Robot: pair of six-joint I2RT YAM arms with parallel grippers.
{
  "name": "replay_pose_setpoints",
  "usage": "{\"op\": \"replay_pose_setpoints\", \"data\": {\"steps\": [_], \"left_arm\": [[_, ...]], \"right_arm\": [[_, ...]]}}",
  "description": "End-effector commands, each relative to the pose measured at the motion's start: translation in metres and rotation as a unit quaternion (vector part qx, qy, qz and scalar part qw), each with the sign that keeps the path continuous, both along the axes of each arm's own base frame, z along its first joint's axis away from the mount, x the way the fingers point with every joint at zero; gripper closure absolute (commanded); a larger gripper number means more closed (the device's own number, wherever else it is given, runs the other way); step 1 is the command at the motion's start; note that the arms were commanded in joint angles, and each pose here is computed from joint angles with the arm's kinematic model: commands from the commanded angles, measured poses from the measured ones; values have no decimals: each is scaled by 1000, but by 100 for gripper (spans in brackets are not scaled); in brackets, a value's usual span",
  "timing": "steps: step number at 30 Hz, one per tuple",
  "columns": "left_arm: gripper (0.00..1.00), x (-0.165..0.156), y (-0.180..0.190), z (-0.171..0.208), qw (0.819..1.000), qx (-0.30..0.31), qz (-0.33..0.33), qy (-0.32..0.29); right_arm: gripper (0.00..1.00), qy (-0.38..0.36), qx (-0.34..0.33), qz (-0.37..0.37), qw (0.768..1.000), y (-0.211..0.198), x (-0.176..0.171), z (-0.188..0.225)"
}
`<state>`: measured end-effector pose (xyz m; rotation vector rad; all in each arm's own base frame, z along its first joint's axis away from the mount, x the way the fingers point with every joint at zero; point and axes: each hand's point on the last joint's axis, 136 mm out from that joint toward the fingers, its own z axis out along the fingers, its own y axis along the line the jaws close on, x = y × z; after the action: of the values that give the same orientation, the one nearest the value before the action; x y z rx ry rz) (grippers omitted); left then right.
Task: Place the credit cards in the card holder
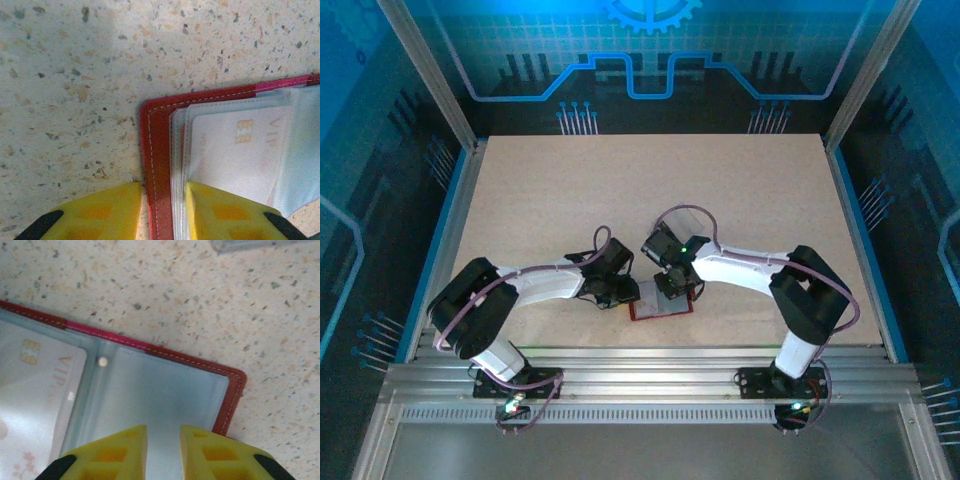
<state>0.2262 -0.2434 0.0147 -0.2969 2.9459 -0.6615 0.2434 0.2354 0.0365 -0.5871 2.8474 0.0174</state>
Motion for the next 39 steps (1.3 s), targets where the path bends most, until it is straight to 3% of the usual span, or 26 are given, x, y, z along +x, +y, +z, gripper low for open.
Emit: {"op": "replay_pose_setpoints", "data": {"steps": [1,10,22,31,39], "left_arm": [[69,-16,1,-24,999,17,-11,29],[68,-17,0,-24,999,19,-14,32],[68,-14,-2,-23,999,18,-16,30],[68,-15,-3,-26,999,21,-19,32],[68,-18,-7,-30,999,22,-23,34]], "right_arm": [[73,3,-1,7,1000,-4,7,2],[71,19,0,21,1000,4,11,-17],[71,42,-32,6,999,-7,-10,-45],[100,23,-22,7,999,-2,-3,-27],[100,-8,-18,20,1000,10,6,8]]}}
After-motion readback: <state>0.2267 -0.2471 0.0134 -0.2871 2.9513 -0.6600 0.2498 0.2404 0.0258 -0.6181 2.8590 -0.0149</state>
